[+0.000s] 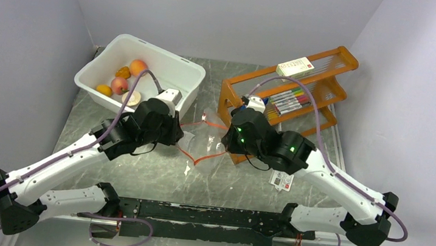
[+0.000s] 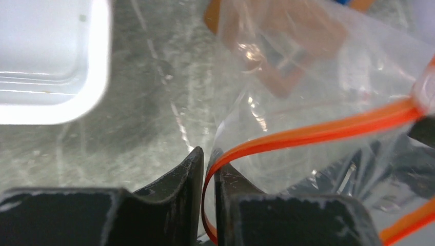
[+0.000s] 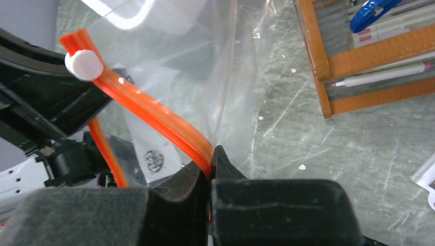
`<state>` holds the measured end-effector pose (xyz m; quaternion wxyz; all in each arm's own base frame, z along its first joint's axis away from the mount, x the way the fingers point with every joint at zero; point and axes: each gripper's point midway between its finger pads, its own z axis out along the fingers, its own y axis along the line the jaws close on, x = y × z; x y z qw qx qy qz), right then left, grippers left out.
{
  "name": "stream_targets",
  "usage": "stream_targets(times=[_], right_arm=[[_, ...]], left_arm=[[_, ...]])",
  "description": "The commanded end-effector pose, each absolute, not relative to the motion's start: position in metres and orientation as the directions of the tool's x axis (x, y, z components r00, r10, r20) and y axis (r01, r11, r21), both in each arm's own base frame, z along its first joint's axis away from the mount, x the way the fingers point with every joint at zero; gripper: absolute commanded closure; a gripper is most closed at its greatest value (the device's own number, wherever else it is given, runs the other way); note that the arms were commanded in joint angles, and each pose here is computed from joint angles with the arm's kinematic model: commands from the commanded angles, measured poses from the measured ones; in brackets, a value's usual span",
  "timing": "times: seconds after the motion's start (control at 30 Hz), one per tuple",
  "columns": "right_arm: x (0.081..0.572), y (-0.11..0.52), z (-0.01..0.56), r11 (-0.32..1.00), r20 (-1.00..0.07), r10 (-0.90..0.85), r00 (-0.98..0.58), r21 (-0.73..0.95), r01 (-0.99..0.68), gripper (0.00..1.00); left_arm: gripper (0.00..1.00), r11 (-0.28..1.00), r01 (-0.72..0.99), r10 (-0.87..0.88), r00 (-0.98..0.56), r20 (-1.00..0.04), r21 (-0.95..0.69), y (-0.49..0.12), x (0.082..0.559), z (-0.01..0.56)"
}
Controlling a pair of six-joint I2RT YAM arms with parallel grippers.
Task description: Place the food in the zip-top bag and seal the zipper
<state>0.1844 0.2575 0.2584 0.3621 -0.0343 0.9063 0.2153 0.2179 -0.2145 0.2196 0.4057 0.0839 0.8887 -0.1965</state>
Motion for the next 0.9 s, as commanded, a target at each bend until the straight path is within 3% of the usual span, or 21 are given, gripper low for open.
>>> stream_targets(times=[0.0,0.07,0.17,0.23,0.57,0.6,0.63,0.87], right_arm=[[0.179,0.275,0.274,0.837,-0.694,0.093,-0.714,0.443,-0.322,1.0],[0.179,0.281,0.274,0.83,-0.688,0.082,-0.721,0.448,-0.334,1.0],[0.179,0.285,0.267,0.836,-0.676,0.054,-0.735,0.433,-0.337,1.0],[0.177,0.284,0.265,0.838,-0.668,0.045,-0.743,0.431,-0.336,1.0],[0.181,0.269,0.259,0.884,-0.67,0.039,-0.741,0.37,-0.287,1.0],[0.181,0.268,0.257,0.891,-0.668,0.029,-0.744,0.355,-0.284,1.0],[0.182,0.267,0.254,0.896,-0.666,0.016,-0.746,0.34,-0.285,1.0],[0.183,0.265,0.266,0.892,-0.689,-0.017,-0.725,0.316,-0.322,1.0]], left_arm=[[0.82,0.74,0.507,-0.024,-0.637,-0.77,-0.442,-0.256,0.196,0.243],[0.73,0.694,0.541,-0.032,-0.636,-0.771,-0.475,-0.265,0.19,0.25],[0.51,0.645,0.583,-0.026,-0.629,-0.777,-0.494,-0.271,0.183,0.255],[0.43,0.617,0.607,-0.033,-0.617,-0.787,-0.501,-0.273,0.18,0.26],[0.29,0.612,0.592,-0.071,-0.62,-0.781,-0.525,-0.265,0.174,0.28],[0.21,0.602,0.6,-0.075,-0.614,-0.786,-0.527,-0.266,0.173,0.284],[0.02,0.596,0.604,-0.083,-0.609,-0.789,-0.529,-0.267,0.173,0.288],[0.01,0.705,0.511,-0.154,-0.566,-0.81,-0.491,-0.245,0.193,0.307]])
